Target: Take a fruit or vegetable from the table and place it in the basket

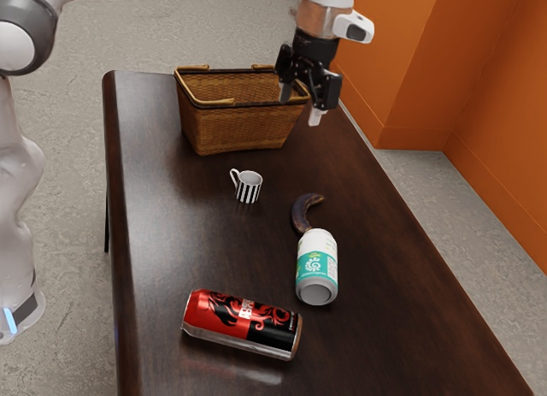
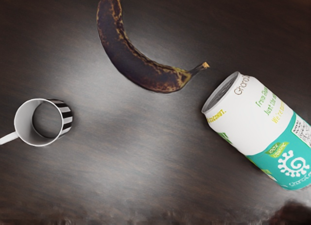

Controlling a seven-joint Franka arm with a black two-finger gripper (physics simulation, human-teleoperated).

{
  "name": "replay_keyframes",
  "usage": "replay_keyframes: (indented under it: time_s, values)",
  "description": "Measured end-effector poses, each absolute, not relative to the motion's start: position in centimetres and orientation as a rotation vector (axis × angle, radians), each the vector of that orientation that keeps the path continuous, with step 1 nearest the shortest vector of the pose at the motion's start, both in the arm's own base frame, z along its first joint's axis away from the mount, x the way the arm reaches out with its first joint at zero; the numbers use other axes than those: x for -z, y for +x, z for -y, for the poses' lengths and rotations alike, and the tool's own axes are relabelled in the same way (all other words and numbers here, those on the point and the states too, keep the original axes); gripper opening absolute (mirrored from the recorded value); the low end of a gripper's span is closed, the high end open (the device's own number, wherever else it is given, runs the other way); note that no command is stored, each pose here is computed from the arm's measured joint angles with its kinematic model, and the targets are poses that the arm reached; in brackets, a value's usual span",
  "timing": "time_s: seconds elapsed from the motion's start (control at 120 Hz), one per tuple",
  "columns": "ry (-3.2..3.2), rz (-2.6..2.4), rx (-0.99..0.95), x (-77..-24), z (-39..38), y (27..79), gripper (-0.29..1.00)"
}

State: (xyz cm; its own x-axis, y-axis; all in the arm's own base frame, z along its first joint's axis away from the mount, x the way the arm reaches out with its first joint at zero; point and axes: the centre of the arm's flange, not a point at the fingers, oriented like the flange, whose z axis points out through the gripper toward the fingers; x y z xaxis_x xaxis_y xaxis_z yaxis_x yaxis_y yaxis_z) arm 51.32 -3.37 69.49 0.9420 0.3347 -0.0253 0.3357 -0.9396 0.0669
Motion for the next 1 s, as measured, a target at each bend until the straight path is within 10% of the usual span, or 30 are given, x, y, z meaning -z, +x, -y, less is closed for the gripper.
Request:
replay_keyframes:
  time_s: [0.45,1.0]
  values:
    - [2.748,-1.105,0.347,-63.6,7.3,54.8,0.70]
    - [2.333,-2.027,0.147,-53.9,2.7,53.2,0.70]
